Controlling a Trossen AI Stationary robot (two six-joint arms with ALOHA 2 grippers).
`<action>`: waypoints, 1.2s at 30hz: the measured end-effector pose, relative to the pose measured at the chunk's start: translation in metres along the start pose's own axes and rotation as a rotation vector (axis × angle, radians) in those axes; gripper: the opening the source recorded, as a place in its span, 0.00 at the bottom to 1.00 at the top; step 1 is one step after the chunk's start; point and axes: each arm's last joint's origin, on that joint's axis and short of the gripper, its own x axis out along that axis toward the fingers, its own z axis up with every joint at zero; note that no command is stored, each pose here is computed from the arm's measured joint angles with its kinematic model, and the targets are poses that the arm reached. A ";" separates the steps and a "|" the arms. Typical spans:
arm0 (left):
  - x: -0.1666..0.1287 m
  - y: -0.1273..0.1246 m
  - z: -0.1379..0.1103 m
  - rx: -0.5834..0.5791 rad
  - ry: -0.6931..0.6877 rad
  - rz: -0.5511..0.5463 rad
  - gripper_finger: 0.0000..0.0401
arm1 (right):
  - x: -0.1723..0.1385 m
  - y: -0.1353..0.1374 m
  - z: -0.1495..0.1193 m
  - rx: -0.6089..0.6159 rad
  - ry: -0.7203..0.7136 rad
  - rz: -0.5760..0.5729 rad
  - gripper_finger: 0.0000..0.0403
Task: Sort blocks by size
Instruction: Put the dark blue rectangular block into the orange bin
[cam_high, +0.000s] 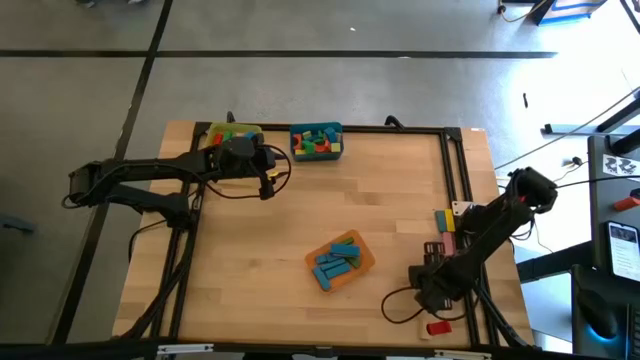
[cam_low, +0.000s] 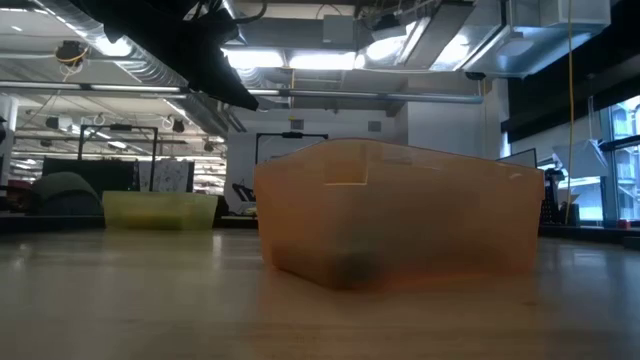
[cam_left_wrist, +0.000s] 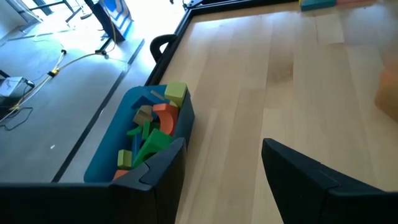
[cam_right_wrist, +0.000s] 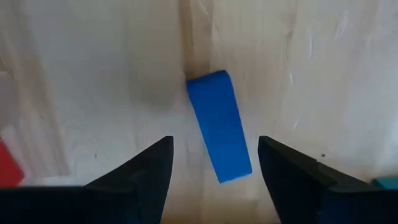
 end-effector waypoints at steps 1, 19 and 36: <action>0.000 0.000 0.000 0.000 0.000 0.000 0.49 | 0.003 0.000 0.000 0.001 0.002 -0.002 0.57; 0.000 0.000 0.000 0.000 -0.002 0.000 0.49 | 0.027 -0.003 -0.001 -0.010 -0.008 -0.004 0.30; 0.000 0.000 0.000 0.000 -0.001 0.000 0.49 | 0.018 -0.010 0.014 0.090 -0.094 -0.065 0.26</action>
